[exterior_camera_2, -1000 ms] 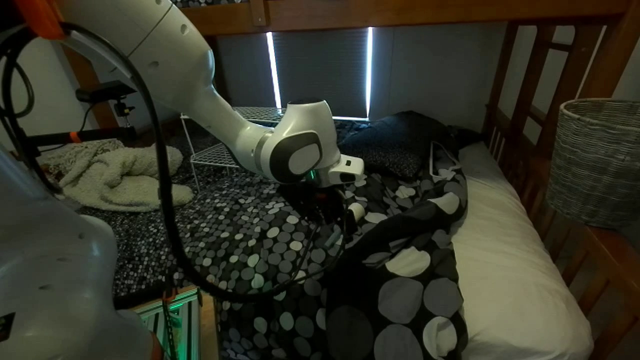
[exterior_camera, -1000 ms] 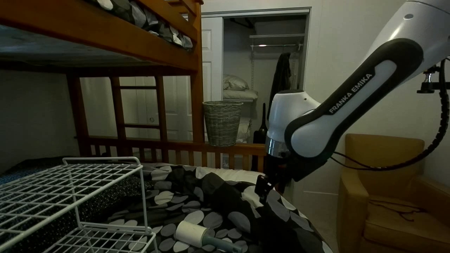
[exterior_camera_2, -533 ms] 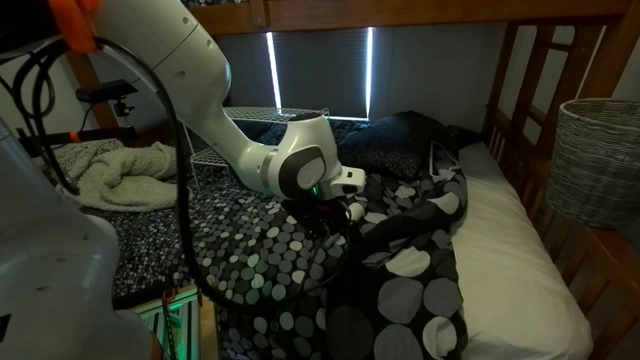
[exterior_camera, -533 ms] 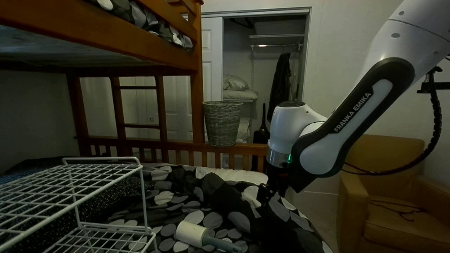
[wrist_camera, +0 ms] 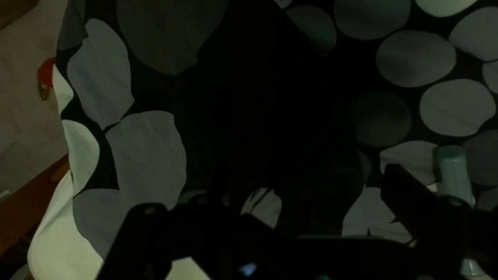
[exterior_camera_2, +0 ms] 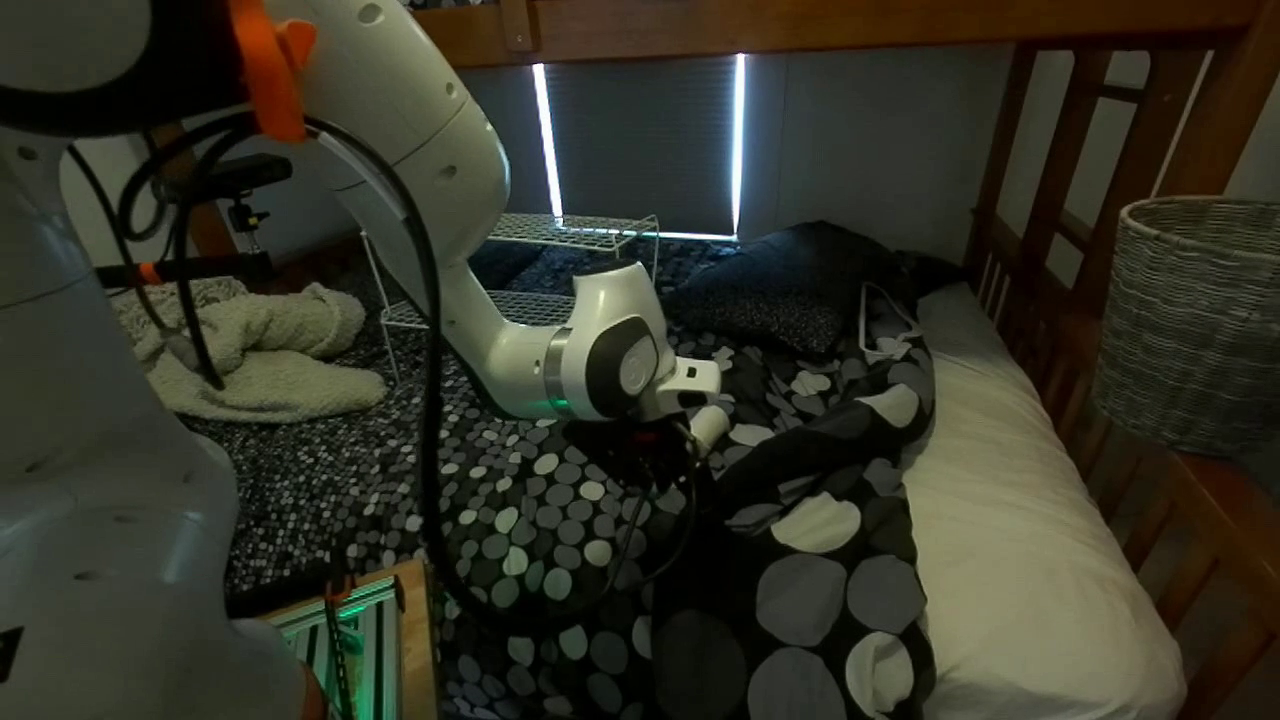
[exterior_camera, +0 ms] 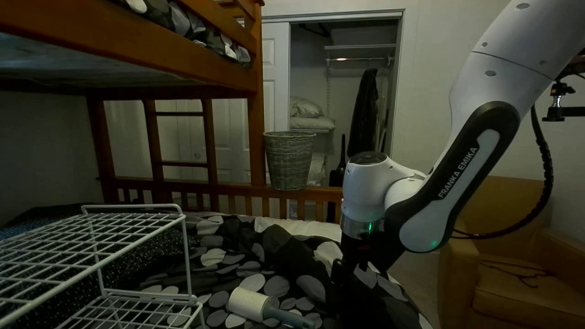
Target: Pull on the blanket
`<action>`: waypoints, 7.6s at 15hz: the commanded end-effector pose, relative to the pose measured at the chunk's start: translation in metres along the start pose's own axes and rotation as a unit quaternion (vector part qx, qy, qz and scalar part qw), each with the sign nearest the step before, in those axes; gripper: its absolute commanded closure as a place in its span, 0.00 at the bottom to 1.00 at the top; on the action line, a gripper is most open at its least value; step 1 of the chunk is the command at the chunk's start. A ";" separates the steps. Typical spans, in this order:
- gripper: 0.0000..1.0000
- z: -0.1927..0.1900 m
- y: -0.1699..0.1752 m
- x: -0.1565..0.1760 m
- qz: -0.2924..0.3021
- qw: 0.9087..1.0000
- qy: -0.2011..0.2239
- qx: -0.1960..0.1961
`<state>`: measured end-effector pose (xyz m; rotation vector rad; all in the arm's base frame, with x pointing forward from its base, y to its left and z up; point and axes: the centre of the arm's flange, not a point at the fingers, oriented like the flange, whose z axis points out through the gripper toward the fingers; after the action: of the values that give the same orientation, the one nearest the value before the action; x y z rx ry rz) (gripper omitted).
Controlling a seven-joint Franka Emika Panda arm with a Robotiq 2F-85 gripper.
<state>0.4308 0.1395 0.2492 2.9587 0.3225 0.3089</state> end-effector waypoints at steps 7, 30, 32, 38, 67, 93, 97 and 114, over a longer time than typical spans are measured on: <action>0.00 0.049 -0.038 0.005 -0.018 1.000 0.000 -0.020; 0.98 0.016 0.118 0.004 0.037 0.992 0.023 -0.120; 0.94 0.026 0.111 0.018 0.034 0.992 0.020 -0.122; 0.94 0.019 0.128 0.014 0.052 0.990 0.022 -0.127; 0.98 0.098 0.316 0.122 0.330 0.888 0.143 -0.287; 0.98 0.199 0.350 0.229 0.584 0.709 0.197 -0.343; 0.98 0.218 0.356 0.239 0.600 0.692 0.221 -0.335; 0.39 0.223 0.395 0.260 0.508 0.799 0.218 -0.238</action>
<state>0.7893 -0.2008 0.1461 2.2084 -1.1923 1.0050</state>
